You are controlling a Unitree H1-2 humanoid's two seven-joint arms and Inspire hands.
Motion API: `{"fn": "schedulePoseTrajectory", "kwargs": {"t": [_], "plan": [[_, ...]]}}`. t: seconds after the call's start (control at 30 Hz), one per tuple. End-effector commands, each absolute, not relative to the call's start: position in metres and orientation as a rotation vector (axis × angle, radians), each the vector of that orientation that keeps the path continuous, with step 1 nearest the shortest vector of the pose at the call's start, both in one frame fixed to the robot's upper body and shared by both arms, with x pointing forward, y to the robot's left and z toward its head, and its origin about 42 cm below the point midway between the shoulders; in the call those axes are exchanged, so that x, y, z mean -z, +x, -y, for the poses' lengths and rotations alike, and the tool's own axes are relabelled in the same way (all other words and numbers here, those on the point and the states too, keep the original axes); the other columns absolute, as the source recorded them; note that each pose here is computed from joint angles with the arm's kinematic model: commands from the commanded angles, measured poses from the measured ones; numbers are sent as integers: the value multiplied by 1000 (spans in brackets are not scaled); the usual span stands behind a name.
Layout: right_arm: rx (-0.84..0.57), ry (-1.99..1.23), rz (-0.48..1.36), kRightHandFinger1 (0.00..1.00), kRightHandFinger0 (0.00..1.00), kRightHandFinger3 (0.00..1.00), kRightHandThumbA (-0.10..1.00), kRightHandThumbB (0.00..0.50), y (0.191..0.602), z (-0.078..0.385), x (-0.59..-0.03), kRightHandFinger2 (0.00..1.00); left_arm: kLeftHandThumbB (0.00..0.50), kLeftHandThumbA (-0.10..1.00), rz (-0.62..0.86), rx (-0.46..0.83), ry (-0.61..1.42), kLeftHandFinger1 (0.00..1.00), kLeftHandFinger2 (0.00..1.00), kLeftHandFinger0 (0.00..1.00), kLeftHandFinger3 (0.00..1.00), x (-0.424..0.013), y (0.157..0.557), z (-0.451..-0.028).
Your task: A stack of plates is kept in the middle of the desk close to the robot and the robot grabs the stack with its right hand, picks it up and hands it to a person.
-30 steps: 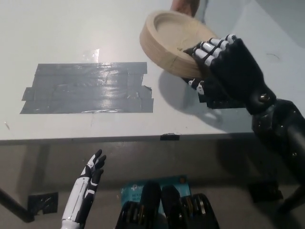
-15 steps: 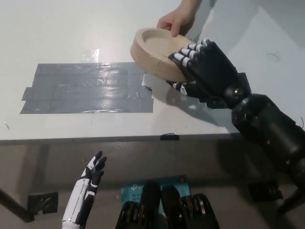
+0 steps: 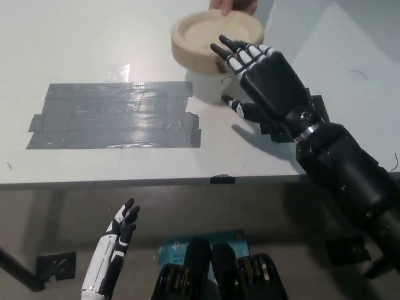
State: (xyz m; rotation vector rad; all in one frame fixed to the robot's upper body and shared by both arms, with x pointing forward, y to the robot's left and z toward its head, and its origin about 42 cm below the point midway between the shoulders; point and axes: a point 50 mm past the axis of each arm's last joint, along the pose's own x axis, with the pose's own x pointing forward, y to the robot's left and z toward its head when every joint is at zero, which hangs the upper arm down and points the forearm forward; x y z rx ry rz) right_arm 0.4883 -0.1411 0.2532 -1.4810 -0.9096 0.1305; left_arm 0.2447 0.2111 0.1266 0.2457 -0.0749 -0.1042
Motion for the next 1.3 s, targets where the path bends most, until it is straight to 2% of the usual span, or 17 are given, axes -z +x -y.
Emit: {"fn": "schedulePoseTrajectory", "kwargs": {"t": [0.0,0.27,0.4,0.47,0.6,0.67,0.77,0.87,0.93,1.07,1.1,1.17,1.27], "plan": [[-172,-1377,768,1000,1000,1000,821,500,478,143,-292,1000,0,1000,121,129,254,1000,1000,1000,1000,-137,245,-210],[-177,-1282,795,1000,1000,1000,940,500,429,167,-321,1000,0,1000,120,131,246,1000,1000,1000,1000,-137,246,-210],[-127,-1194,853,1000,1000,1000,932,500,392,186,-335,1000,0,1000,124,133,253,1000,1000,1000,1000,-137,248,-210],[-111,-1138,882,1000,1000,1000,917,484,368,195,-341,1000,0,1000,128,132,258,1000,1000,1000,1000,-137,249,-210],[-86,-1029,912,1000,1000,1000,1000,444,311,211,-341,1000,0,1000,126,125,262,1000,1000,1000,1000,-138,248,-211],[-84,-996,909,1000,1000,1000,1000,434,292,215,-337,1000,0,1000,126,124,263,1000,1000,1000,1000,-137,248,-211],[-88,-879,923,1000,1000,1000,1000,377,265,220,-321,1000,0,1000,124,122,274,1000,1000,1000,1000,-136,248,-210],[-115,-776,872,1000,1000,1000,1000,356,243,219,-299,1000,0,1000,116,117,273,1000,1000,1000,1000,-134,246,-211],[-126,-668,786,1000,1000,1000,1000,330,231,215,-264,1000,0,1000,119,116,269,1000,1000,1000,1000,-131,244,-211],[-133,-584,687,1000,1000,1000,1000,324,230,212,-236,1000,1,1000,113,112,265,1000,1000,1000,1000,-130,243,-211],[-141,-470,561,1000,1000,1000,1000,302,232,208,-205,1000,0,1000,113,110,258,1000,1000,1000,1000,-131,245,-210],[-141,-388,435,1000,1000,1000,1000,296,235,204,-175,1000,0,1000,110,105,251,1000,1000,1000,1000,-131,245,-210],[-151,-388,307,1000,1000,1000,1000,283,240,201,-146,1000,0,1000,113,103,257,1000,1000,1000,1000,-131,244,-213]]}}
